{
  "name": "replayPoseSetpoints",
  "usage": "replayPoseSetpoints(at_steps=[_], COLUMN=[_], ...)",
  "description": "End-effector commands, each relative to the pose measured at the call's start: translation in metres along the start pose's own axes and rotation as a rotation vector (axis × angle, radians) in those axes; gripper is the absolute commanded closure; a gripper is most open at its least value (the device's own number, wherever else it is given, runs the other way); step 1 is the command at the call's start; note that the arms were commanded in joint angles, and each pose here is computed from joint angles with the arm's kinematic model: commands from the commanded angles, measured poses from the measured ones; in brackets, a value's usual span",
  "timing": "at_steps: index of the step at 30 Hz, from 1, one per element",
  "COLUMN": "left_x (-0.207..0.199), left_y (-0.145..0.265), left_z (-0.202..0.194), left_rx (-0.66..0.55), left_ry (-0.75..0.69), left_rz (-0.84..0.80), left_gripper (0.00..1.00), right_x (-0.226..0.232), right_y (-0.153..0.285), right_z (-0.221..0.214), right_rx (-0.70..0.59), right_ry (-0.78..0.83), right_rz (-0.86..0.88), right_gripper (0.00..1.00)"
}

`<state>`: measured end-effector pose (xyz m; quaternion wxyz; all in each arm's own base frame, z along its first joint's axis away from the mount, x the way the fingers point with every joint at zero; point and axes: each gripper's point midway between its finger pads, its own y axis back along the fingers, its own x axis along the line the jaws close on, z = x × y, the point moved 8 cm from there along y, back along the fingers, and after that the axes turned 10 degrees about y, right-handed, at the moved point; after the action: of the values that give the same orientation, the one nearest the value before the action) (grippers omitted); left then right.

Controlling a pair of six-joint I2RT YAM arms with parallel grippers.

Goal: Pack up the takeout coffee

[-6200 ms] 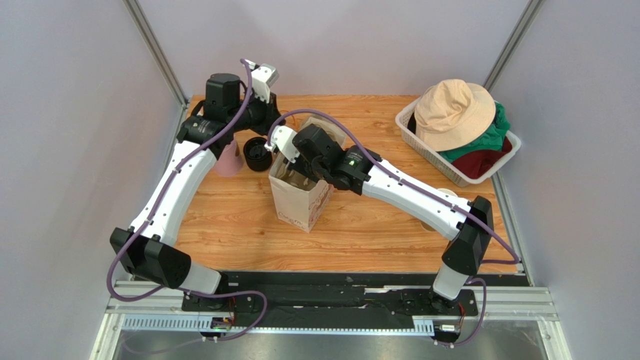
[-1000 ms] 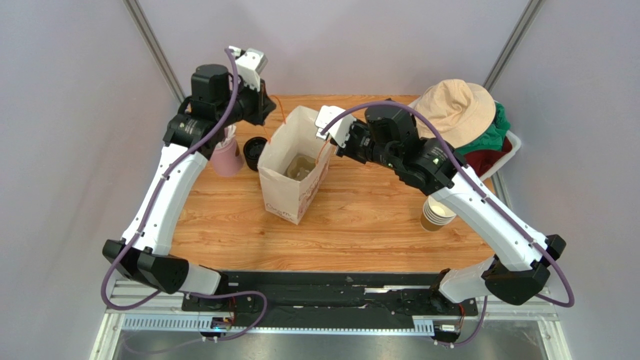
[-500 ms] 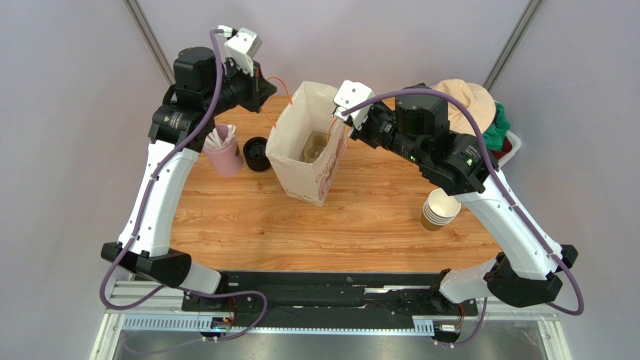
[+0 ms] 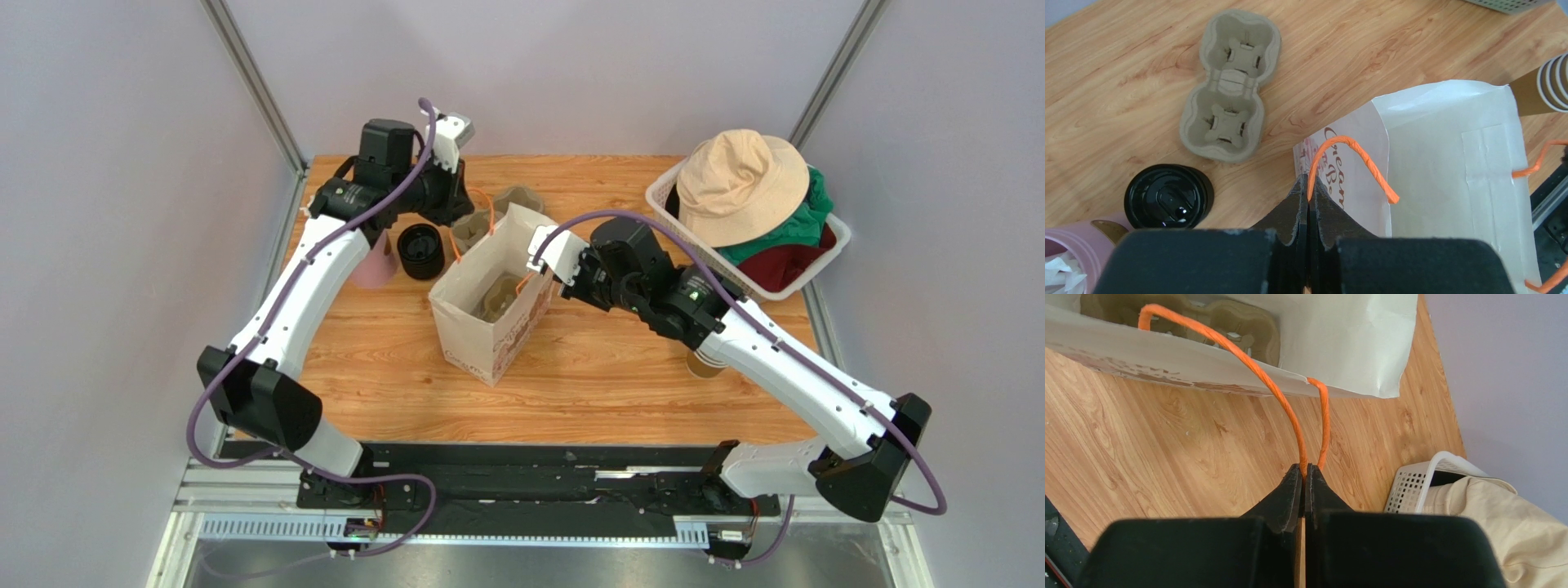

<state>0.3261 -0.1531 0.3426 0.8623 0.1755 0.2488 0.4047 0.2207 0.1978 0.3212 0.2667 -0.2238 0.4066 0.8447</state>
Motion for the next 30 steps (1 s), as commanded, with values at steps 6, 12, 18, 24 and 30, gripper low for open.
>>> replayPoseSetpoints(at_steps=[6,12,18,24,30], left_x=[-0.017,-0.039,-0.068,-0.092,-0.110], left_y=[0.027,0.030,0.025,0.020,0.029], left_z=[0.051,0.062,0.028,-0.006,-0.019], left_rx=[-0.133,-0.126,-0.049,0.036,0.073], left_ry=[-0.131,-0.189,-0.302,-0.390,-0.437], left_rz=[-0.039,-0.178,-0.297,-0.384,-0.490], left_gripper=[1.00,1.00,1.00,1.00,1.00], right_x=[-0.023,0.007,0.052,0.099,0.121], right_y=[0.030,0.040,0.058,0.066,0.073], right_z=[0.025,-0.001,-0.043,-0.086,-0.109], right_rx=[-0.154,-0.125,-0.063,0.010,0.052], right_ry=[-0.061,-0.009,0.057,0.087,0.082], right_rz=[-0.106,0.030,0.227,0.426,0.503], right_gripper=[1.00,1.00,1.00,1.00,1.00])
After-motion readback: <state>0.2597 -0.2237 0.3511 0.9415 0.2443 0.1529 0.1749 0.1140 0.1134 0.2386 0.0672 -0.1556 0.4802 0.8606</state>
